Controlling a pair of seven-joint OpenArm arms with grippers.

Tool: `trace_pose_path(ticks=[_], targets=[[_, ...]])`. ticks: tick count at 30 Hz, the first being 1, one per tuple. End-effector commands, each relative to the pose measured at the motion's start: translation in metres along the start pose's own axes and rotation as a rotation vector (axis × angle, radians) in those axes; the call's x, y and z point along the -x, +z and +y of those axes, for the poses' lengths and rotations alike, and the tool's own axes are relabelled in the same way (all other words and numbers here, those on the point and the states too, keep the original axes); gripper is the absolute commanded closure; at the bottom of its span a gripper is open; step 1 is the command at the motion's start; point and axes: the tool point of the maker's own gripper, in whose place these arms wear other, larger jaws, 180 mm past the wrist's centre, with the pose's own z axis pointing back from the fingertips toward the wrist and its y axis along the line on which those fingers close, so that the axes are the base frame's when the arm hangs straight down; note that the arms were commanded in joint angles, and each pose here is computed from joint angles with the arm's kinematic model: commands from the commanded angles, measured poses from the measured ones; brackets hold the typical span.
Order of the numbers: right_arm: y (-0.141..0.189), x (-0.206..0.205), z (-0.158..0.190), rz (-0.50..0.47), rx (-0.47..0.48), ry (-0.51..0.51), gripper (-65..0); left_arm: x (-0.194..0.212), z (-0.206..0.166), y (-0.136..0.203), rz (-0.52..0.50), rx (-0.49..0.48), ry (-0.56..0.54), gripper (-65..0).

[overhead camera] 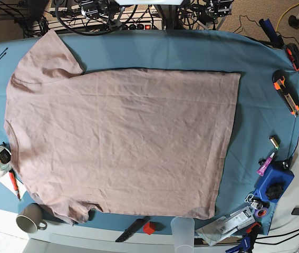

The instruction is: Fold the T-shirt properly

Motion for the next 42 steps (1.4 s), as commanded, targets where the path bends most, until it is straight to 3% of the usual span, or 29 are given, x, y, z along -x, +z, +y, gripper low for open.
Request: trace_pose_path(ticks=[1, 11, 15, 28, 35, 42], targets=[[0.002, -0.002, -0.002, -0.003, -0.003, 0.001, 0.0, -0.004, -0.003, 0.0, -0.014, 0.011, 0.001, 0.0], [0.002, -0.003, -0.003, -0.004, -0.003, 0.001, 0.0, -0.002, -0.003, 0.0, 0.005, 0.014, 0.0, 0.0], [0.002, -0.003, -0.003, -0.005, -0.003, 0.001, 0.0, 0.003, -0.003, -0.001, 0.055, 0.014, -0.003, 0.0], [0.002, -0.002, -0.004, -0.002, 0.0, 0.001, 0.0, 0.003, 0.001, 0.0, 0.055, 0.008, -0.005, 0.0], [0.008, 0.01, -0.023, 0.015, 0.03, -0.01, 0.0, 0.015, 0.021, 0.005, 0.076, -0.023, -0.011, 0.0], [0.018, 0.036, -0.05, 0.029, 0.054, -0.101, 0.0, 0.034, 0.049, 0.018, 0.088, -0.07, -0.027, 0.0]])
